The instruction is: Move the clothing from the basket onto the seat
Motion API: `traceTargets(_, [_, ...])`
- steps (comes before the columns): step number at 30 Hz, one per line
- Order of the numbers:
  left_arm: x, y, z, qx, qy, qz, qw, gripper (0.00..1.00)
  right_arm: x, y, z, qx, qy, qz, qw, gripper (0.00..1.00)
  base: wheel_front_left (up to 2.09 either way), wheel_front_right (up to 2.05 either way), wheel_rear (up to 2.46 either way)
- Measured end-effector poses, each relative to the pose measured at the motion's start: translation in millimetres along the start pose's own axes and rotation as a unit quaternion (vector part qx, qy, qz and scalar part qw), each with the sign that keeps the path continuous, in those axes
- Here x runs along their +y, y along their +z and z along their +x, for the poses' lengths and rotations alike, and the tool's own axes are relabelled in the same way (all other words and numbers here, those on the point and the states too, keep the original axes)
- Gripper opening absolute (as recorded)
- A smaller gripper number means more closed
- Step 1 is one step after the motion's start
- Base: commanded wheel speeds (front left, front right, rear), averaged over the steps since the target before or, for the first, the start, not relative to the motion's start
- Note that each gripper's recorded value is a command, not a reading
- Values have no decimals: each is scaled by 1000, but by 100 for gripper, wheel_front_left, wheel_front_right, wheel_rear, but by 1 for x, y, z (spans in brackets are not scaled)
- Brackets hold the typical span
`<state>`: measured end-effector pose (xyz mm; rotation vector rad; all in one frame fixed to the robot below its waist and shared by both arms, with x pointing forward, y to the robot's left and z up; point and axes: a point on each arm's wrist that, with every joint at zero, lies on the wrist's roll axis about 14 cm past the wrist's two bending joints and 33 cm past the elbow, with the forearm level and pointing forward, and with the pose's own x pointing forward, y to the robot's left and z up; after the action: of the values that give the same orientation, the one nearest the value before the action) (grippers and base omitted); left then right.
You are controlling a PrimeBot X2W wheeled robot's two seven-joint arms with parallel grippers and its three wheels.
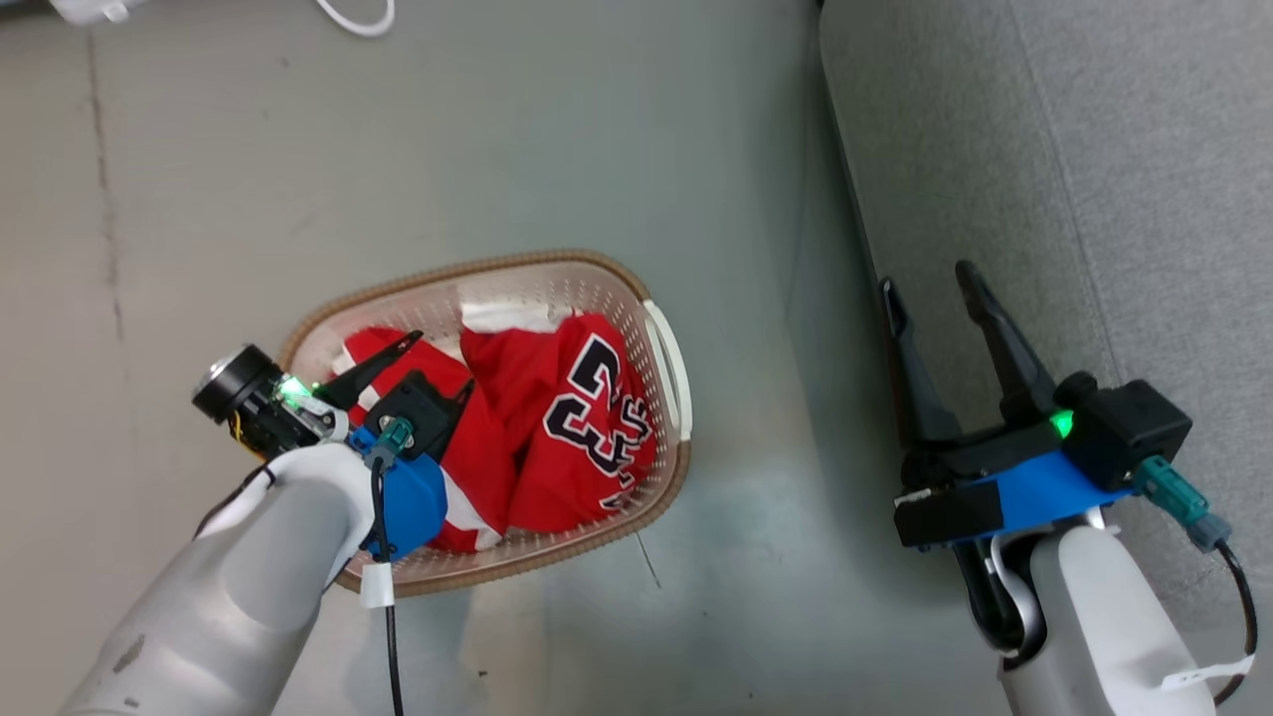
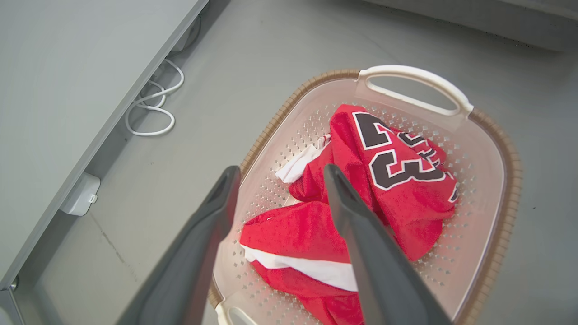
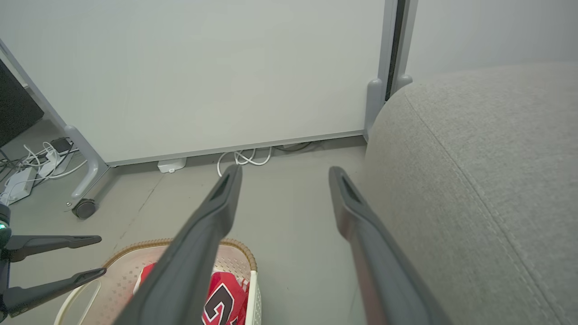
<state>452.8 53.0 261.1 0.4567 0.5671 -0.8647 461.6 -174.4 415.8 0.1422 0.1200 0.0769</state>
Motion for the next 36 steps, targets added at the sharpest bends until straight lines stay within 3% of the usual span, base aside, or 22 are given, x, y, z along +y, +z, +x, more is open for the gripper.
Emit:
traceTargets(10, [-21, -73, 45, 105, -91, 55, 989, 100, -16, -36, 29, 28, -8, -9, 1000, 100, 0, 0, 0])
traceTargets(26, [-29, -169, 89, 226, -140, 55, 962, 100, -36, -102, 44, 86, -13, -41, 995, 100, 0, 0, 0])
traceTargets(36, [-43, -205, 110, 268, -168, 70, 946, 100, -43, -130, 42, 112, -17, -45, 993, 100, 0, 0, 0])
